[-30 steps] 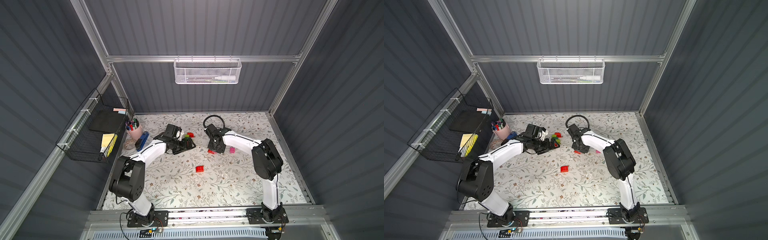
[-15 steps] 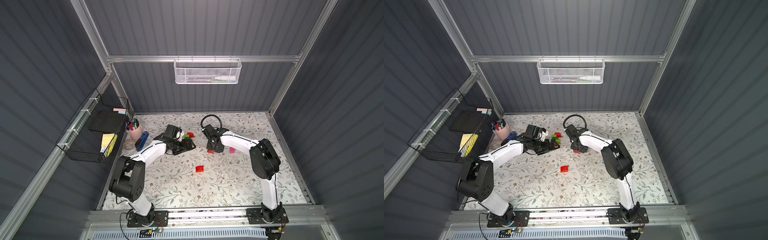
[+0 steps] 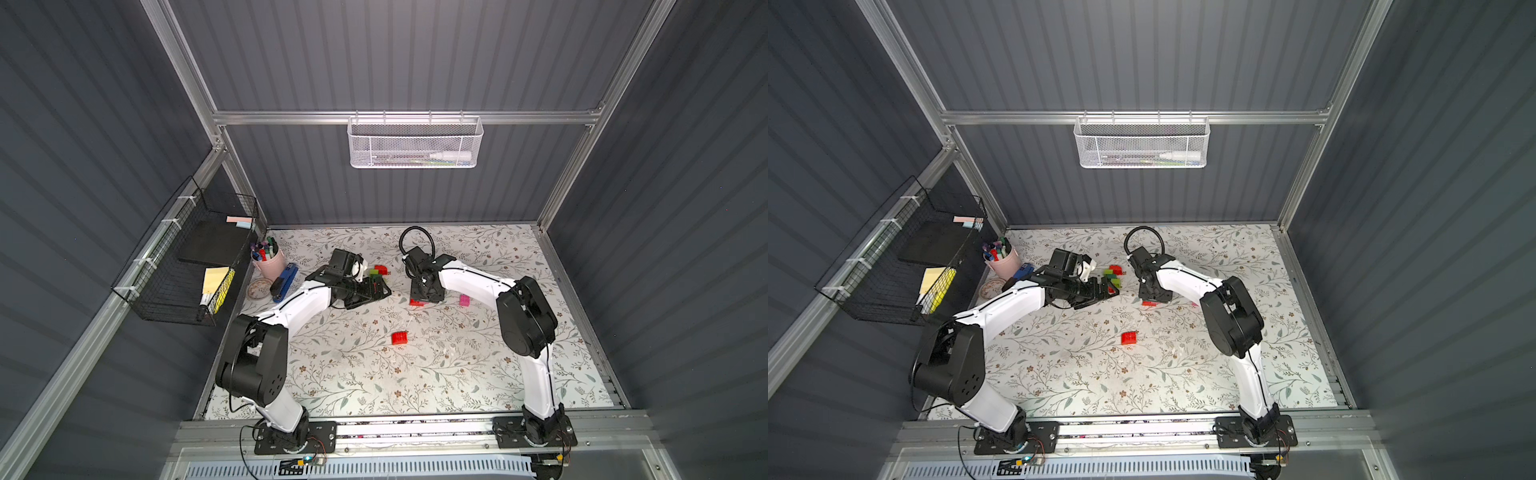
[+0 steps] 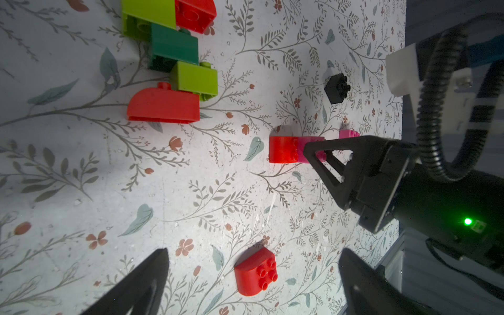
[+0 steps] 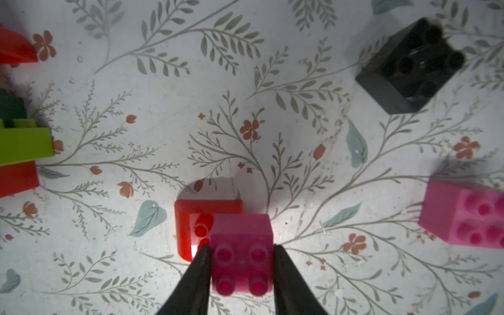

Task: Assemble the letter s with lego
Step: Assemble the lego brick with the lego brick.

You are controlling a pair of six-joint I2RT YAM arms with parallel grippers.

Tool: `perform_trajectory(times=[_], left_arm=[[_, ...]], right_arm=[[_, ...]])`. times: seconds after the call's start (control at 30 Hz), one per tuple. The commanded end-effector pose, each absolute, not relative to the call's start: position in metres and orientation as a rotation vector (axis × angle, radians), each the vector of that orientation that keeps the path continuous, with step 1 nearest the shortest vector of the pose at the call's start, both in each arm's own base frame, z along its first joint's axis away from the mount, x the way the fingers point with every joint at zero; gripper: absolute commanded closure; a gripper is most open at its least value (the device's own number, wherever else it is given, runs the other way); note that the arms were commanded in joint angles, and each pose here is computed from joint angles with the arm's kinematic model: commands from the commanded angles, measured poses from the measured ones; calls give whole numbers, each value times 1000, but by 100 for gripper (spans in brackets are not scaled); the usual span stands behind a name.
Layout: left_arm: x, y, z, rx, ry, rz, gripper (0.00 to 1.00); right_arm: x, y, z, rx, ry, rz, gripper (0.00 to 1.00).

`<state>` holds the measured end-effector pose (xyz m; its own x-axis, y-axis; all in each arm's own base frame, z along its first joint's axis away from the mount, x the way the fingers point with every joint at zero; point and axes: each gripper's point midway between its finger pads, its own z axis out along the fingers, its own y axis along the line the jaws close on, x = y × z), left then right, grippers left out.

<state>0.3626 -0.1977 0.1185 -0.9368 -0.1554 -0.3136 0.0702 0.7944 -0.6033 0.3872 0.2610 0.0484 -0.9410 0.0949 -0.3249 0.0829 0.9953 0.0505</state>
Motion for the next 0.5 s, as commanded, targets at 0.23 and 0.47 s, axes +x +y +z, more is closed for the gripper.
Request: perform_trajectory(times=[0.23, 0.47], left_arm=[[361, -198, 129, -36, 2610, -933, 0], [361, -199, 130, -28, 2604, -946, 0]], right_arm=[[398, 264, 63, 94, 2772, 47, 52], [400, 248, 97, 93, 2724, 60, 40]])
